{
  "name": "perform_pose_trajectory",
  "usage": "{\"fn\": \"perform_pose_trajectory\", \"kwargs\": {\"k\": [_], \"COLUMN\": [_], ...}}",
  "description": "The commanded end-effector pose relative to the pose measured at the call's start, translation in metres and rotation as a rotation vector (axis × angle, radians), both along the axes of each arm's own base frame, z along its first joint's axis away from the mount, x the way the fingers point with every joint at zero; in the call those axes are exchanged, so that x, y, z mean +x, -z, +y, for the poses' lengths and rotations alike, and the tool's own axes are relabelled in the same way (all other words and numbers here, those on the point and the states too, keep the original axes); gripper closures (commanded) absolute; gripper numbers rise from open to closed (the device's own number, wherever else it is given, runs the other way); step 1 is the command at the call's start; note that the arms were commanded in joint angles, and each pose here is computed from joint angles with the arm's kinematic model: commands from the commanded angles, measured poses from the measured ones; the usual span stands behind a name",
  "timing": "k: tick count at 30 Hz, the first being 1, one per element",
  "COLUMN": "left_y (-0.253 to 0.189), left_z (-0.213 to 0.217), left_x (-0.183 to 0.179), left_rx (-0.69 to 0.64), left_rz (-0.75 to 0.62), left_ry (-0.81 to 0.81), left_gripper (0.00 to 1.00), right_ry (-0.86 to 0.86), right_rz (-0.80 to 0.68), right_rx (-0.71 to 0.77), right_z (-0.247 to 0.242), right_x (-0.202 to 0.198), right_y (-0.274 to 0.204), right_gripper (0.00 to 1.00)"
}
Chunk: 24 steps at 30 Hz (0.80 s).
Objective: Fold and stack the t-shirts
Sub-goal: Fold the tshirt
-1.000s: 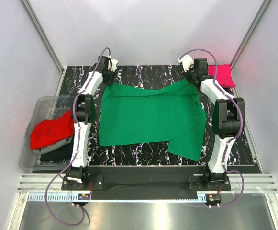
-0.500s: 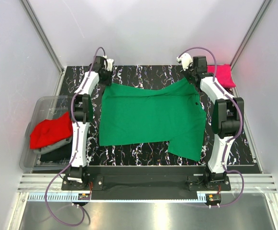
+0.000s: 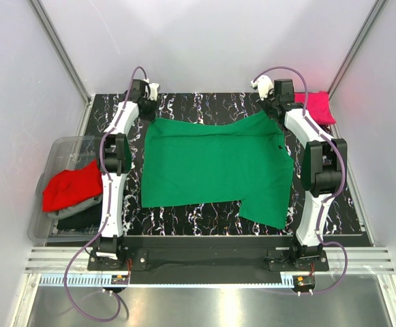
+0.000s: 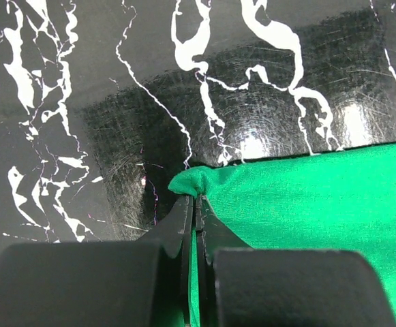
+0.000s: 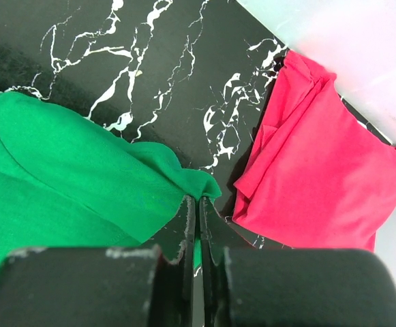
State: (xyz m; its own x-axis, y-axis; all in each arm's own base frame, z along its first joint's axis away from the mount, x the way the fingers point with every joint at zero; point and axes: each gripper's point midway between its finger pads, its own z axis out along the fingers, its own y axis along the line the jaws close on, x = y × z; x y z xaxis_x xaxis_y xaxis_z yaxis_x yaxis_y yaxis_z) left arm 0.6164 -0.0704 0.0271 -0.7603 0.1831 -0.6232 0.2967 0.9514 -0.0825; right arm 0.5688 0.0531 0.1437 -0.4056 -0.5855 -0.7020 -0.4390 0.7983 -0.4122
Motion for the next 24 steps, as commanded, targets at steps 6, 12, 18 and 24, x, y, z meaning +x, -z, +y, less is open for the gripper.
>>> {"fn": "perform_pose_trajectory", "kwargs": {"k": [6, 12, 18, 24], "left_y": [-0.101, -0.13, -0.137, -0.134], "left_z": [-0.016, -0.021, -0.017, -0.013], "left_x": [-0.009, -0.039, -0.063, -0.086], "left_rx": [-0.042, -0.065, -0.044, -0.022], "left_rz": [-0.156, -0.16, -0.139, -0.109], "left_ry": [0.109, 0.146, 0.156, 0.186], "left_gripper": [1.0, 1.0, 1.0, 1.0], "right_ry": [0.062, 0.06, 0.055, 0.045], "right_rz": [-0.129, -0.112, -0.095, -0.075], "right_rx": [-0.003, -0.004, 0.0, -0.003], "right_z": [-0.022, -0.024, -0.024, -0.024], "right_x": [-0.002, -0.009, -0.019, -0.041], "right_y": [-0.061, -0.055, -0.049, -0.045], "right_gripper": [1.0, 1.0, 1.0, 1.0]}}
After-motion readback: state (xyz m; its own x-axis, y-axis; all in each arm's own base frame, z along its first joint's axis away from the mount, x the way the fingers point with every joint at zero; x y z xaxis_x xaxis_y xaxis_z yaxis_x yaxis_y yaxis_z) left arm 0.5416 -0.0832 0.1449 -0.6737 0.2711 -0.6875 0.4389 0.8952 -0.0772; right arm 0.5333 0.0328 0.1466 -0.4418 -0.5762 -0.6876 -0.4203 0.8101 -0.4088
